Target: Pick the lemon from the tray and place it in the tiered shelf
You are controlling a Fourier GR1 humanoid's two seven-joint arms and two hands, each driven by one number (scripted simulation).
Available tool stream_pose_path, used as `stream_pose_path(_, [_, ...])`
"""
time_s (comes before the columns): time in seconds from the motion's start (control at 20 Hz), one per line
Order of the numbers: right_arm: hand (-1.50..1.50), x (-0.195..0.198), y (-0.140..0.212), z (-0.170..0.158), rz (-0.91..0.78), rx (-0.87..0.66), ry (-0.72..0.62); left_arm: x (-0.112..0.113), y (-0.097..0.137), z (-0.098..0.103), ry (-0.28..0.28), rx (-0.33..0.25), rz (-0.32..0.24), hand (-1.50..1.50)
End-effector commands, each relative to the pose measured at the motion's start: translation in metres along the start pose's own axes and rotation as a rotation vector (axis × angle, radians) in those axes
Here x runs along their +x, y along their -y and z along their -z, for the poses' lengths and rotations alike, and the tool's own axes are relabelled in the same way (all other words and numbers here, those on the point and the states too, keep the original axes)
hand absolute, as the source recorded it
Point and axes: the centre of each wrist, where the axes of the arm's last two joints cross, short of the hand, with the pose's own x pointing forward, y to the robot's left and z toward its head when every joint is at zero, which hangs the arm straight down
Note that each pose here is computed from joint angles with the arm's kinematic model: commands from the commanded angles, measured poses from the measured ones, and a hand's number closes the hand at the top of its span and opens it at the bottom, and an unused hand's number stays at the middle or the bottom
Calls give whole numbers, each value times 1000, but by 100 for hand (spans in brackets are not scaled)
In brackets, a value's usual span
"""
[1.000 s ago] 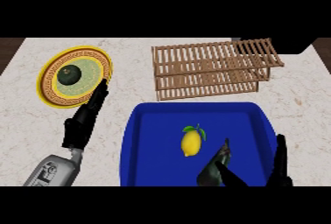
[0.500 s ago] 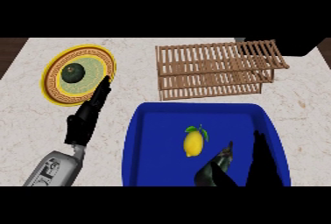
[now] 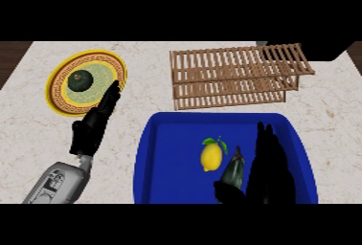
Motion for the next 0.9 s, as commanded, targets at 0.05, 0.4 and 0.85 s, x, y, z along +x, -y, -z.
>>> stream_pose_path(0.05, [-150, 22, 5, 3, -70, 9, -175, -7, -11, 0, -10, 14, -6, 0])
stream_pose_path(0.4, [-150, 33, -6, 20, -63, -19, -180, -6, 7, -1, -10, 7, -10, 0])
stream_pose_path(0.85, [-150, 32, -15, 28, -90, -12, -211, 0, 0, -1, -4, 9, 0, 0])
